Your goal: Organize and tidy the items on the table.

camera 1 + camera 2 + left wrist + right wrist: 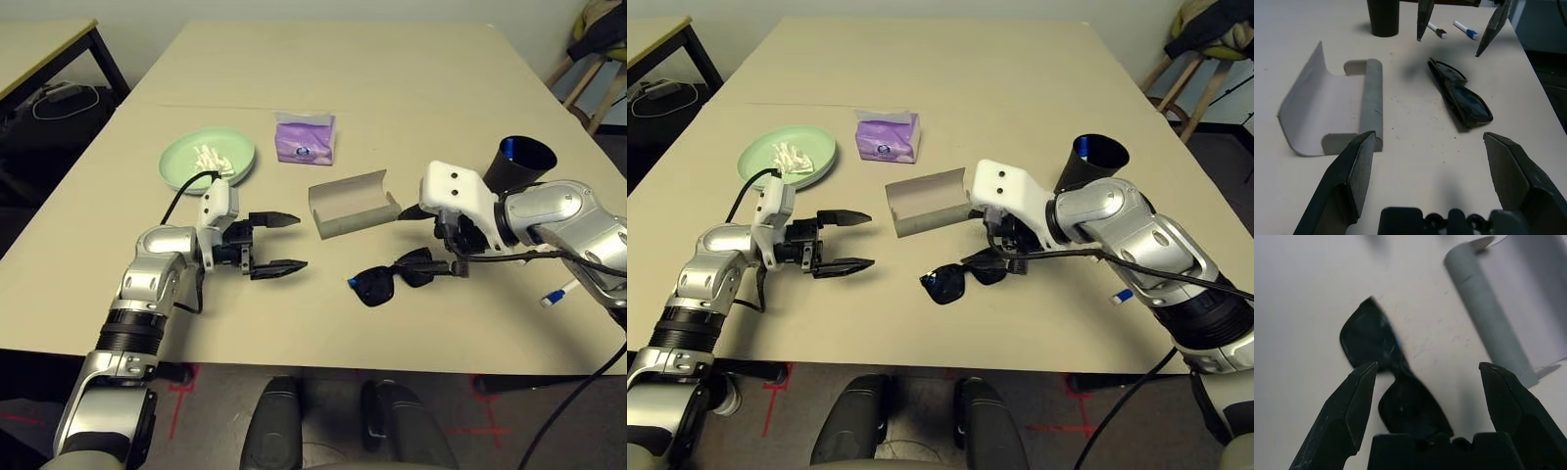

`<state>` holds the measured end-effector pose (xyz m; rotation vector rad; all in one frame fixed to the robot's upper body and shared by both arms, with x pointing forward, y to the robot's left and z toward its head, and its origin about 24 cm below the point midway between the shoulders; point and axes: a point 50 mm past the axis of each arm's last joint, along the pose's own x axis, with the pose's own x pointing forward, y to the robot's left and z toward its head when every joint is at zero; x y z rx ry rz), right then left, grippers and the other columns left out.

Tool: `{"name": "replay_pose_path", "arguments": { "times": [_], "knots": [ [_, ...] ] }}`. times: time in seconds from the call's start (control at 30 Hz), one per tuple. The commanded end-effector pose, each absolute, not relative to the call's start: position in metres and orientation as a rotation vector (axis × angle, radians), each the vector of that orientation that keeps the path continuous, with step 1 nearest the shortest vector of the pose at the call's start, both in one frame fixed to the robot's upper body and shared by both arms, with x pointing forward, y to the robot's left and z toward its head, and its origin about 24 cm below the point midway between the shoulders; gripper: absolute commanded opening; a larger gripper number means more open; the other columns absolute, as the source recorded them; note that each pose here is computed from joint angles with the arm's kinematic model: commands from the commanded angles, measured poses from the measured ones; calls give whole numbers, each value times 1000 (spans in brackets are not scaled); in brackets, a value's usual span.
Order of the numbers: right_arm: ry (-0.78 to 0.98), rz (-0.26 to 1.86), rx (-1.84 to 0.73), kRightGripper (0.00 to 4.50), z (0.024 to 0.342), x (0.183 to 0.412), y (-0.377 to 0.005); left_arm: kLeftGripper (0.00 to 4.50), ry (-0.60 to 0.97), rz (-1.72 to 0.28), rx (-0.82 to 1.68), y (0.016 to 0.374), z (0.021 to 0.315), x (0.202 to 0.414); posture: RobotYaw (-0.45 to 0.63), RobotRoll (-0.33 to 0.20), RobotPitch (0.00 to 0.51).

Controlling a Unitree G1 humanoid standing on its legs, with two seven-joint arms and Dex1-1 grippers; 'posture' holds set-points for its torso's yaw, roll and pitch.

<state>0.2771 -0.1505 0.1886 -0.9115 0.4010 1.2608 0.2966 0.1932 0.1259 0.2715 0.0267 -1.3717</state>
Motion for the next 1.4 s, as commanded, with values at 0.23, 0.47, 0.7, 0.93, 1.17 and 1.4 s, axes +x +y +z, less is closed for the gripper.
{"name": "replay_pose_path", "arguments": {
  "times": [0.23, 0.47, 0.7, 0.93, 1.17, 1.4],
  "knots": [
    [422, 1386, -1236, 4500, 193, 279, -145, 4445, 10, -1419, 298, 186, 123, 291, 215, 0, 152],
    [474, 1462, -1360, 4500, 200, 278, -131, 4445, 10, -1422, 299, 185, 122, 288, 225, 0, 153],
    [556, 1486, -1368, 4500, 195, 279, -118, 4445, 8, -1417, 298, 183, 121, 288, 235, 0, 153],
    [584, 1500, -1380, 4500, 187, 283, -107, 4445, 12, -1414, 304, 183, 121, 288, 239, 0, 156],
    [571, 1489, -1432, 4500, 189, 291, -106, 4445, 13, -1419, 308, 181, 121, 288, 243, 0, 157],
    [548, 1485, -1495, 4500, 190, 297, -107, 4445, 14, -1419, 315, 181, 121, 287, 250, 0, 156]
  ]
}}
